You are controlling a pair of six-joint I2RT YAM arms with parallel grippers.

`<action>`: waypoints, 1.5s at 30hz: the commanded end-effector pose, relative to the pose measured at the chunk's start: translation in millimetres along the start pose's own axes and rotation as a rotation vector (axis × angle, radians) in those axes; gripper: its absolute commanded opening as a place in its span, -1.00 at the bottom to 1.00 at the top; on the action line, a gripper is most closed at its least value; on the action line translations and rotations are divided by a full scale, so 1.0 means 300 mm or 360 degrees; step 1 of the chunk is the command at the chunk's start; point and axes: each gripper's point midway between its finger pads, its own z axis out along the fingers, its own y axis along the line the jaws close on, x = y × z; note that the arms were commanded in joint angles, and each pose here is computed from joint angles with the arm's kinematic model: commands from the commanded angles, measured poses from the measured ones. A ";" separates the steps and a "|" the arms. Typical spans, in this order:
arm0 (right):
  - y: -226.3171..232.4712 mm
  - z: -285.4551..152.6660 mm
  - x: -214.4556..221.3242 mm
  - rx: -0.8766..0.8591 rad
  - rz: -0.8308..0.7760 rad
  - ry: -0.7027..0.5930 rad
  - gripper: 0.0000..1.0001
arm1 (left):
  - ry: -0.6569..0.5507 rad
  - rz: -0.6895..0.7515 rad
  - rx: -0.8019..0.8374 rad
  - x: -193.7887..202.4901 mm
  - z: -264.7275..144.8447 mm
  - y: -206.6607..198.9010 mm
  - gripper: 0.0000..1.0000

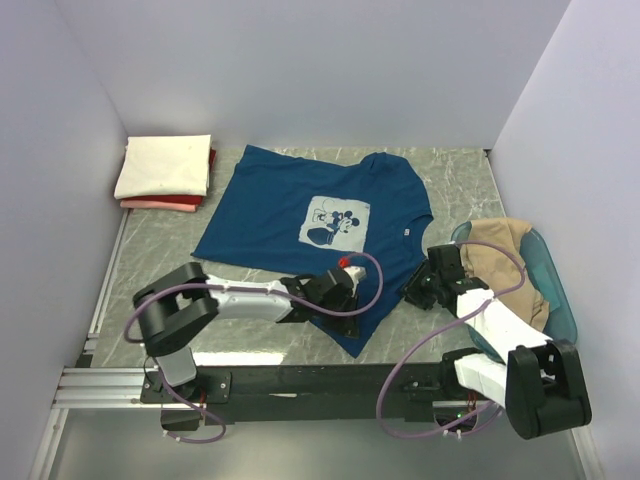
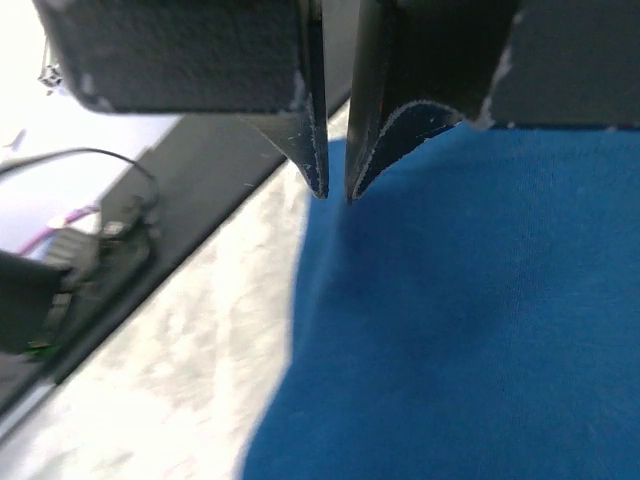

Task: Fold and stack the t-shirts
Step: Flatten the tshirt out

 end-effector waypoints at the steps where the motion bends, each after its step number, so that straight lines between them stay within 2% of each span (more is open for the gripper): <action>1: 0.033 0.029 -0.045 -0.0032 0.0053 -0.0108 -0.16 | 0.0034 0.0000 0.0109 0.021 0.032 -0.051 -0.65; 7: 0.023 0.048 -0.027 -0.0007 0.0037 -0.0075 -0.21 | 0.0134 0.0027 0.0083 0.112 0.062 -0.050 -0.67; 10: -0.011 0.040 -0.016 0.0032 0.0032 -0.0095 -0.32 | 0.0171 0.0047 0.0082 0.145 0.068 -0.061 -0.68; 11: -0.024 0.038 -0.015 0.0050 0.0028 -0.0110 -0.47 | 0.0176 0.0053 0.0085 0.147 0.067 -0.067 -0.68; 13: -0.038 0.025 -0.007 0.0060 0.0020 -0.0110 -0.59 | 0.0178 0.0078 0.0098 0.153 0.063 -0.080 -0.70; 14: -0.042 0.019 -0.004 0.0065 0.0011 -0.0111 -0.73 | 0.0184 0.0087 0.0100 0.155 0.058 -0.084 -0.70; 17: -0.056 -0.015 -0.012 0.0087 -0.0014 -0.0148 -1.00 | 0.0222 0.0114 0.0111 0.179 0.040 -0.100 -0.70; 24: -0.068 -0.109 -0.012 0.0098 -0.0039 -0.0185 -1.00 | 0.0235 0.0155 0.0208 0.211 -0.005 -0.175 -0.68; 29: -0.041 -0.141 -0.010 0.0035 -0.0053 -0.0166 -1.00 | 0.0133 0.0087 0.0264 0.135 -0.086 -0.199 -0.47; 32: -0.023 -0.132 0.005 -0.0018 -0.0073 -0.0120 -0.96 | -0.0023 -0.0091 0.0232 0.011 -0.167 -0.120 -0.39; 33: -0.018 -0.129 0.005 -0.0033 -0.0079 -0.0121 -0.96 | -0.0123 -0.0195 0.0174 -0.073 -0.197 -0.048 -0.38; 34: -0.017 -0.126 0.004 -0.0037 -0.0082 -0.0120 -0.97 | -0.0171 -0.0280 0.0052 -0.091 -0.218 0.037 -0.36; 35: -0.014 -0.126 0.004 -0.0044 -0.0085 -0.0119 -0.98 | -0.0277 -0.0328 0.0031 -0.146 -0.275 0.068 -0.35; 39: 0.009 -0.142 -0.007 -0.0083 -0.0135 -0.0129 -1.00 | -0.0700 -0.0739 -0.0315 -0.352 -0.496 0.419 -0.25; 41: 0.013 -0.147 -0.008 -0.0096 -0.0151 -0.0134 -1.00 | -0.0922 -0.0840 -0.0448 -0.445 -0.613 0.531 -0.17; 42: 0.016 -0.149 -0.006 -0.0108 -0.0169 -0.0131 -1.00 | -0.1044 -0.0917 -0.0533 -0.501 -0.693 0.635 -0.17; 43: 0.019 -0.149 -0.007 -0.0119 -0.0173 -0.0133 -1.00 | -0.1131 -0.0926 -0.0552 -0.567 -0.756 0.653 -0.17; 45: 0.022 -0.143 0.000 -0.0137 -0.0189 -0.0118 -1.00 | -0.1225 -0.1044 -0.0836 -0.612 -0.842 0.832 -0.17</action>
